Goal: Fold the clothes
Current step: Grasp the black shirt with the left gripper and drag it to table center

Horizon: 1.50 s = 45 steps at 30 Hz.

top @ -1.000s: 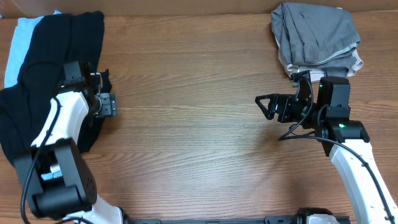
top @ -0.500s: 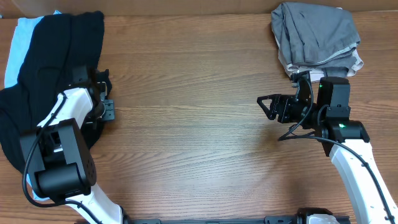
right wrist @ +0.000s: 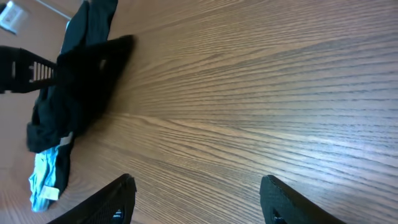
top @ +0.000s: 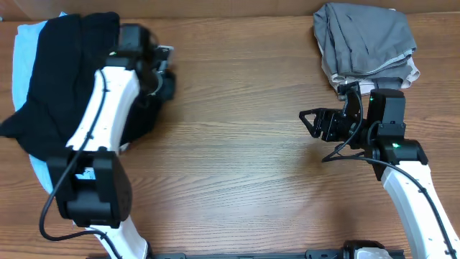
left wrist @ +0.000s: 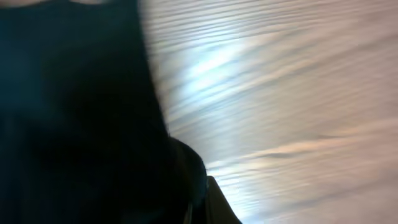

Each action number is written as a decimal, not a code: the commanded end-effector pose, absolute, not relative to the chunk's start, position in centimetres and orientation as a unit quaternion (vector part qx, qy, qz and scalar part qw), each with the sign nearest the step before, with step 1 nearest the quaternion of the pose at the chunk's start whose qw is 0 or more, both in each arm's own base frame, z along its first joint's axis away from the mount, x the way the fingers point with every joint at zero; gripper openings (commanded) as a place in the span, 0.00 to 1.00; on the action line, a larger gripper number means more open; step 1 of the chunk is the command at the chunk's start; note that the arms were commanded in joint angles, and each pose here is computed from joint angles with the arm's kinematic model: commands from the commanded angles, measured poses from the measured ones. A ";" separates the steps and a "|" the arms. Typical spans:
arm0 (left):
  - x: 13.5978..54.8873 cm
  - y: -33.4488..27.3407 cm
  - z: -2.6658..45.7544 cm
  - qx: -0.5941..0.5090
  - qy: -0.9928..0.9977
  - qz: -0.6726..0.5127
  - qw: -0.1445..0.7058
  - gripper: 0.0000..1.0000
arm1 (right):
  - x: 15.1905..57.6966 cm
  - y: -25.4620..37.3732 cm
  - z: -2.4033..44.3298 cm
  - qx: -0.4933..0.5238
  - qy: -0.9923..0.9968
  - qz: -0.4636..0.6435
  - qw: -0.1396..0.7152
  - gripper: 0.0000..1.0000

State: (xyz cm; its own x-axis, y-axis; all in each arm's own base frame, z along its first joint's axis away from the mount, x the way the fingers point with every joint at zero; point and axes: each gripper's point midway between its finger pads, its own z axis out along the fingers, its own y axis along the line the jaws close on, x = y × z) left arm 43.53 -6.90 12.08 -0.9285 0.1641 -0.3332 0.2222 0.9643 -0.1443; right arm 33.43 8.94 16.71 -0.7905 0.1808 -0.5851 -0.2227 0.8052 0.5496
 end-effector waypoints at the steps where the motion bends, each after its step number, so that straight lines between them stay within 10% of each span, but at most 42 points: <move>1: 43.2 -12.1 14.2 0.150 0.963 -0.142 0.171 0.04 | 34.4 7.5 17.8 0.022 0.889 0.310 0.337 0.67; 31: 41.6 -33.9 26.7 0.323 0.819 -0.361 0.308 0.06 | 34.6 -0.8 17.4 0.168 0.877 0.286 0.347 0.71; 38: 42.8 -35.2 27.5 0.334 0.798 -0.367 0.343 1.00 | 34.5 -1.3 18.0 0.172 0.869 0.302 0.352 0.73; 45: 44.8 -29.1 30.6 0.283 0.827 -0.344 0.343 1.00 | 33.6 0.5 19.0 0.146 0.865 0.332 0.346 0.72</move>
State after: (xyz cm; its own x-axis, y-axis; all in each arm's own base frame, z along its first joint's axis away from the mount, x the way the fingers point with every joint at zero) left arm 42.95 -32.47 27.03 -0.6199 0.2930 -0.7279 0.7257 0.5669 -0.3898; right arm 33.58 -0.69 16.65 -0.7212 0.5141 -0.4642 0.1059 0.7441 0.6596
